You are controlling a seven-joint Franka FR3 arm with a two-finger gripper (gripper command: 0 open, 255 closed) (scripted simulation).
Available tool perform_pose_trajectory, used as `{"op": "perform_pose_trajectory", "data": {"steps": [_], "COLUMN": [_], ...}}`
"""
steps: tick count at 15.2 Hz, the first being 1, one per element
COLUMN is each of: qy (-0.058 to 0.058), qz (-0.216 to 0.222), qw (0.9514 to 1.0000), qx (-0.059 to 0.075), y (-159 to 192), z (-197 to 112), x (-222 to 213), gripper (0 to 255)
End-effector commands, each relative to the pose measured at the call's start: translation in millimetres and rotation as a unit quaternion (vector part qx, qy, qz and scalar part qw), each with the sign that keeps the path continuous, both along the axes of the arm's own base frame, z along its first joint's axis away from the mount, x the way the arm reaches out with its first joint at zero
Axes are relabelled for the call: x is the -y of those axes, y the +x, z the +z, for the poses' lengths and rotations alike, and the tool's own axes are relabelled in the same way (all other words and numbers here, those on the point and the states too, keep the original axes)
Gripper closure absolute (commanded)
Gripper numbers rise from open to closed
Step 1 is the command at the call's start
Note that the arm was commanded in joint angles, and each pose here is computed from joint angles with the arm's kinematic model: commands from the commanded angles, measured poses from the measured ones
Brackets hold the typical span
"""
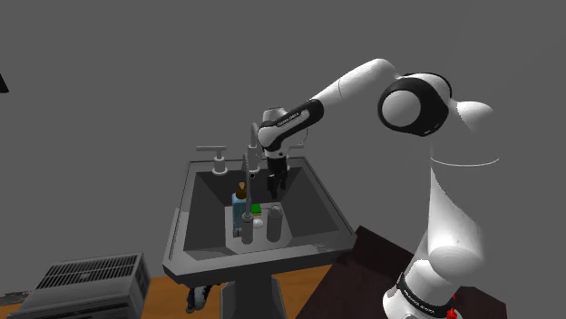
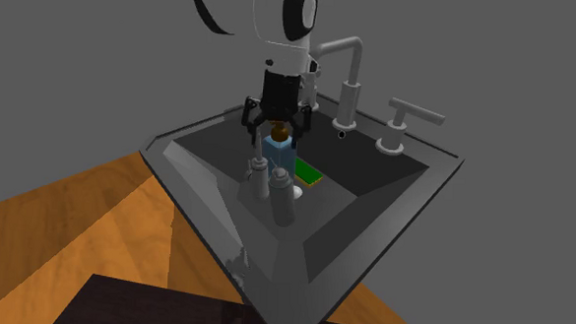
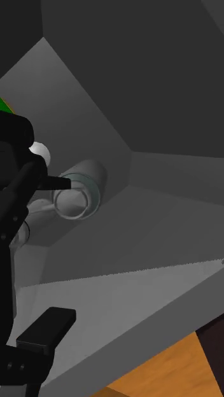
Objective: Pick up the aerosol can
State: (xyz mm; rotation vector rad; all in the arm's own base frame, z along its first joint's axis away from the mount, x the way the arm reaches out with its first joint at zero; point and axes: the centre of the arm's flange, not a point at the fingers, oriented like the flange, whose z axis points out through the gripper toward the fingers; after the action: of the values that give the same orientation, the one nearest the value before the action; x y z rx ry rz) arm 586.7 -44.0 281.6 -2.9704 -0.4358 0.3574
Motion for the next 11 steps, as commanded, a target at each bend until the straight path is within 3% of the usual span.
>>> {"op": "perform_pose_trajectory", "data": {"steps": [1,6,11], "qy": [0.001,0.003,0.004], "qz": [0.005,0.017,0.017], "qw": [1.0,0.9994,0.9994], "qx": [-0.008,-0.029,-0.029], "y": [17.1,57.6,57.9], "z": [-24.2,-82.4,-104.1], "x": [3.9,7.3,7.3], "gripper": [0,0,0]}}
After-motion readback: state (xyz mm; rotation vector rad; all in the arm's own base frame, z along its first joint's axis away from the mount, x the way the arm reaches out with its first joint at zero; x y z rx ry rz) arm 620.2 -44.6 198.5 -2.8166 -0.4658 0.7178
